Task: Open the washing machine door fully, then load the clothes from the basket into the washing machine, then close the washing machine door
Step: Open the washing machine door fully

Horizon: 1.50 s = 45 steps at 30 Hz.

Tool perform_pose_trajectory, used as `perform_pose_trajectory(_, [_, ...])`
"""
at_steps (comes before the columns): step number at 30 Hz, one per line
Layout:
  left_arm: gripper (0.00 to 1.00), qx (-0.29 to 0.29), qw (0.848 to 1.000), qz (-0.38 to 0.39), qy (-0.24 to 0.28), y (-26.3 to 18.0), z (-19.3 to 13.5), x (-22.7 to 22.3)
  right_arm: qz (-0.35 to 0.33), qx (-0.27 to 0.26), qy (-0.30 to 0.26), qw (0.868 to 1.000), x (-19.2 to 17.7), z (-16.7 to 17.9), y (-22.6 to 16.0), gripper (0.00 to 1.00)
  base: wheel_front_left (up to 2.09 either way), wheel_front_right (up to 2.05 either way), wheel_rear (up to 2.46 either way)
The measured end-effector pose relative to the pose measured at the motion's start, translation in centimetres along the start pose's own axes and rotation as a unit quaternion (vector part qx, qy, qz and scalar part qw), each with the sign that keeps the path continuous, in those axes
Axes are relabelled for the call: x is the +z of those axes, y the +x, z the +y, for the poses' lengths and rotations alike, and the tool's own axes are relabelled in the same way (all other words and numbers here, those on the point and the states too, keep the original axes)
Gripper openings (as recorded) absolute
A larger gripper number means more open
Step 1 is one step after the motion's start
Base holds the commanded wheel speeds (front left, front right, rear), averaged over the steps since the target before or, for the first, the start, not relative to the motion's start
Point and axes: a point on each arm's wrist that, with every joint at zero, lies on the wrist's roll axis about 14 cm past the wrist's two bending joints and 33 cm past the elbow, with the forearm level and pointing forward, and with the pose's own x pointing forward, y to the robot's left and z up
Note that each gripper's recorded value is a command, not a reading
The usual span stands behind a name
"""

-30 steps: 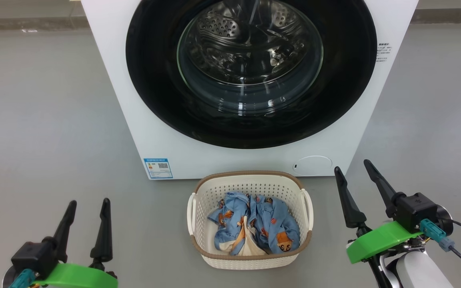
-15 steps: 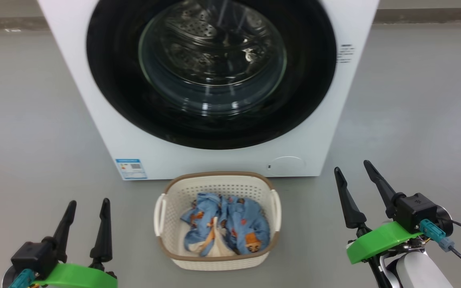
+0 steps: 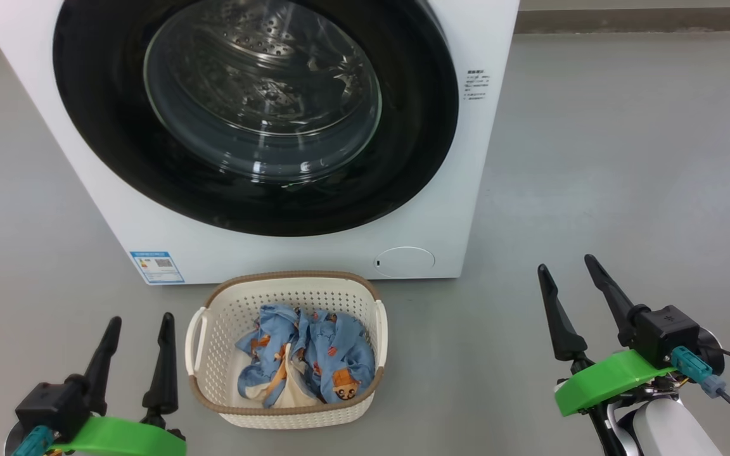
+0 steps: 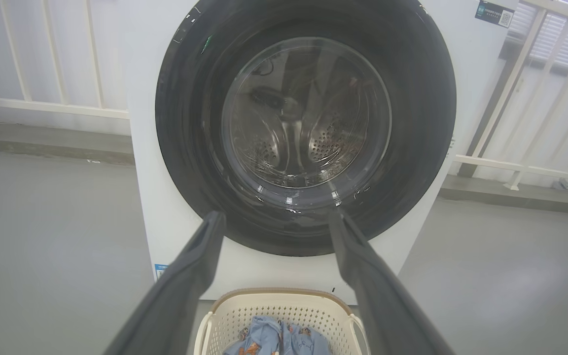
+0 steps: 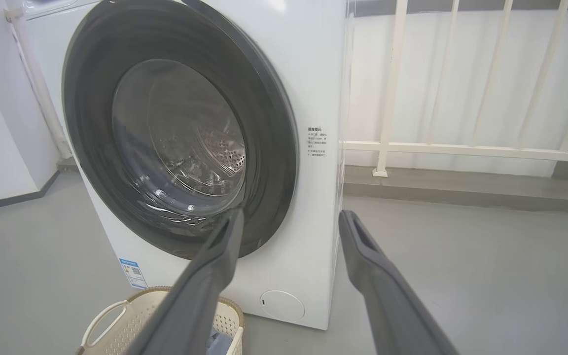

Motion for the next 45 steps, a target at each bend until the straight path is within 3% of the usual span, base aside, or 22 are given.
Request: perform_pose_trajectory(45, [1.0,0.021,1.0,0.016,-0.002,-0.3,1.7,-1.0,0.019,-0.011,0.01,1.0,-1.4,-0.9,1.4,1.0,0.01,0.01,-0.02])
